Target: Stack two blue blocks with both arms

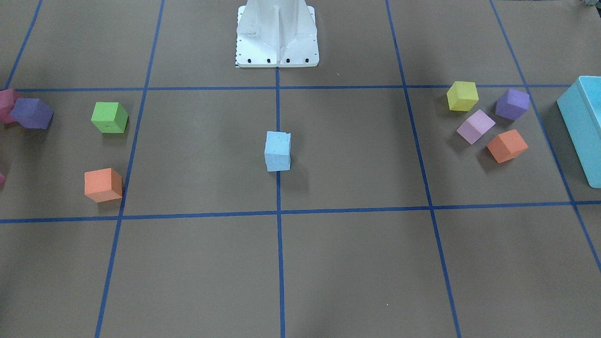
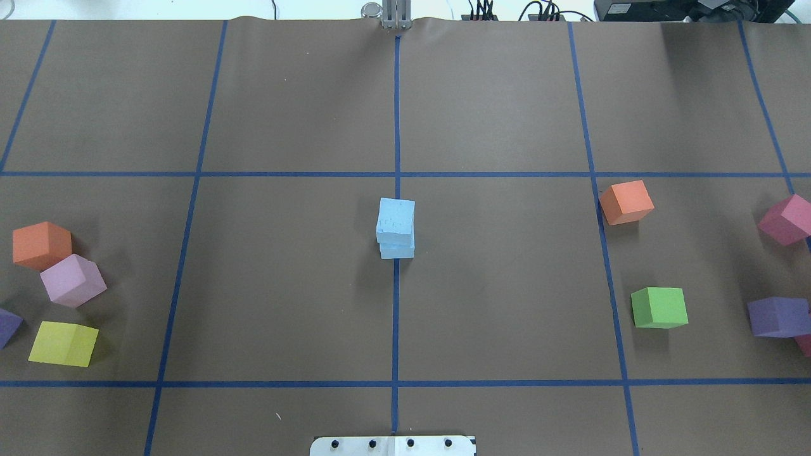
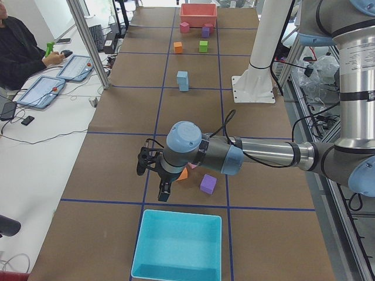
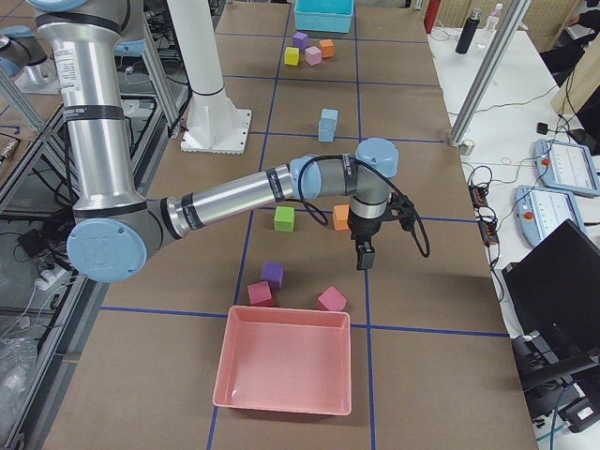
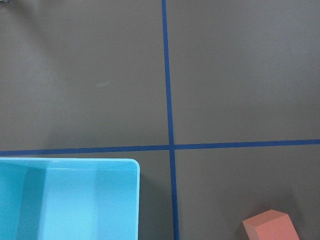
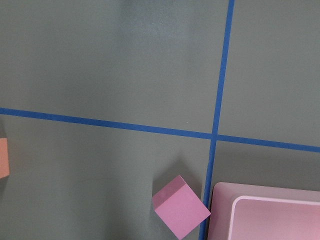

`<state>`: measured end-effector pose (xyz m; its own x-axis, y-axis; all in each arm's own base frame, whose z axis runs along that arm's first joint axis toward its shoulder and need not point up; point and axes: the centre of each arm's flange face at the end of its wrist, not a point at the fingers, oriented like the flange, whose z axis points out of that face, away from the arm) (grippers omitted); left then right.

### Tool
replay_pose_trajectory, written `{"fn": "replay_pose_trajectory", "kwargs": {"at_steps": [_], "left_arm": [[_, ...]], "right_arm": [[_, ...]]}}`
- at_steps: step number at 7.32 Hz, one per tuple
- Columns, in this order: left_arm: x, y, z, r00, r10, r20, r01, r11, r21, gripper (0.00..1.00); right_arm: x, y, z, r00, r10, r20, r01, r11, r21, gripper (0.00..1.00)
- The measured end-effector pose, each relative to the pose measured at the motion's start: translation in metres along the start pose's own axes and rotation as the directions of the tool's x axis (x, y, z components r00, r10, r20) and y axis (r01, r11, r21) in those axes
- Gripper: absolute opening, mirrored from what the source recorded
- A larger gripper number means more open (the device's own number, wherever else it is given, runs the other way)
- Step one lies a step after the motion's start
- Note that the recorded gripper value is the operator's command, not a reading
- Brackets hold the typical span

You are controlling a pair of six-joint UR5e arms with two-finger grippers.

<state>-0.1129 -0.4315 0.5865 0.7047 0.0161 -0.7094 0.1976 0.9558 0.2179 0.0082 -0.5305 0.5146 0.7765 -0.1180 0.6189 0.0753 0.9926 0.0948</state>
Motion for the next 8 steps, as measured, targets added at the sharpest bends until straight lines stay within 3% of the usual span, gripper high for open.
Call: {"fn": "replay_pose_trajectory", "kwargs": {"at_steps": [8], "left_arm": [[-0.0086,0.0049,0.0067,1.0,-0.025,0.003,0.025,1.0,-0.011,0.97]], "right_arm": [[-0.0001,-0.0026,0.0024,1.0,0.004,0.012,-0.004,1.0,-0.005,1.0]]}}
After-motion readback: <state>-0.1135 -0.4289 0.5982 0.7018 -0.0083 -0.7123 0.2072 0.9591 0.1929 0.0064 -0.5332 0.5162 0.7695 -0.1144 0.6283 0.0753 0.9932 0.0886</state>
